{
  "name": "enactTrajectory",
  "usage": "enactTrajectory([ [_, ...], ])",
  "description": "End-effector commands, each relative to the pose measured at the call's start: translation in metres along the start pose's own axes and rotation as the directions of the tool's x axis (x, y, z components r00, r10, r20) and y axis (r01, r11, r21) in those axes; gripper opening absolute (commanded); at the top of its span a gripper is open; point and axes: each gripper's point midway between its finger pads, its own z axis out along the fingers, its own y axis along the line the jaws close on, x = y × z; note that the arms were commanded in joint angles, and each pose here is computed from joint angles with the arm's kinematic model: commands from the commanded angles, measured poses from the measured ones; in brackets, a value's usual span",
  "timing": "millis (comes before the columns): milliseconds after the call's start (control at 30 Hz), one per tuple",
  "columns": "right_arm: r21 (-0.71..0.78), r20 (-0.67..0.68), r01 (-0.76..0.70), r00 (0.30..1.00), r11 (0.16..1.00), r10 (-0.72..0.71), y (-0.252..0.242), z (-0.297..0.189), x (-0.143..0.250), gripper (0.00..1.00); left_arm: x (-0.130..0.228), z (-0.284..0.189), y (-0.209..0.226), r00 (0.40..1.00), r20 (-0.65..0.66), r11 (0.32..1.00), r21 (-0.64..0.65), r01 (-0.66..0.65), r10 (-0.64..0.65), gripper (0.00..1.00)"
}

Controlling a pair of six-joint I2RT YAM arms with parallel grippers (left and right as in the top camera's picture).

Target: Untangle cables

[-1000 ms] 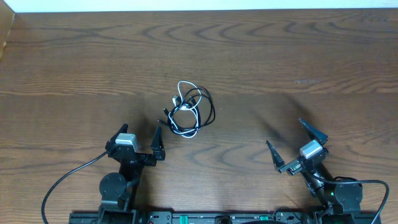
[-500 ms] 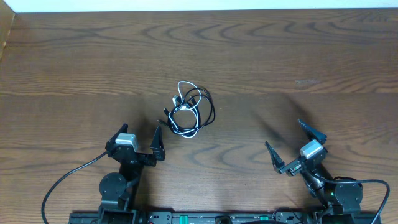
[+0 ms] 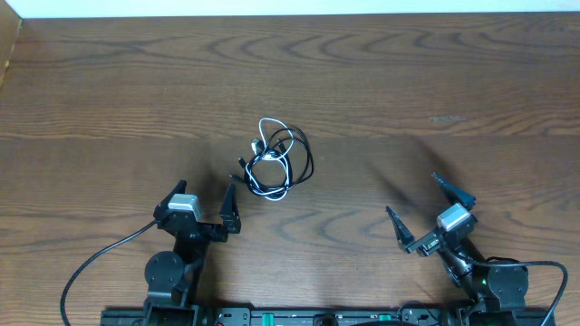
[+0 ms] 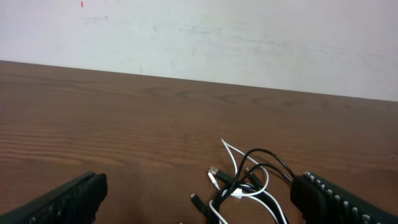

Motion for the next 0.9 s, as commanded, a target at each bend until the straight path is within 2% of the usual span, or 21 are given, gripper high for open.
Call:
enactTrajectory([
  [0, 0.001, 0.019, -0.005, 1.0, 1.0, 0.005, 0.0, -0.001, -0.011, 0.99, 0.015, 0.0, 0.001, 0.998, -0.055, 1.0, 0.003, -0.005, 0.005, 1.0],
  [367, -0.003, 0.016, -0.018, 1.0, 1.0, 0.018, 0.0, -0.001, -0.01, 0.99, 0.015, 0.0, 0.001, 0.998, -0.055, 1.0, 0.003, -0.005, 0.005, 1.0],
  [600, -0.075, 0.047, -0.018, 0.999, 0.997, 0.021, 0.012, -0.002, -0.019, 0.99, 0.015, 0.0, 0.001, 0.999, -0.052, 1.0, 0.004, -0.005, 0.005, 1.0],
  [867, -0.069, 0.019, -0.056, 0.998, 0.996, 0.058, 0.012, -0.004, -0.024, 0.99, 0.015, 0.0, 0.001, 0.999, -0.053, 1.0, 0.004, -0.005, 0.005, 1.0],
])
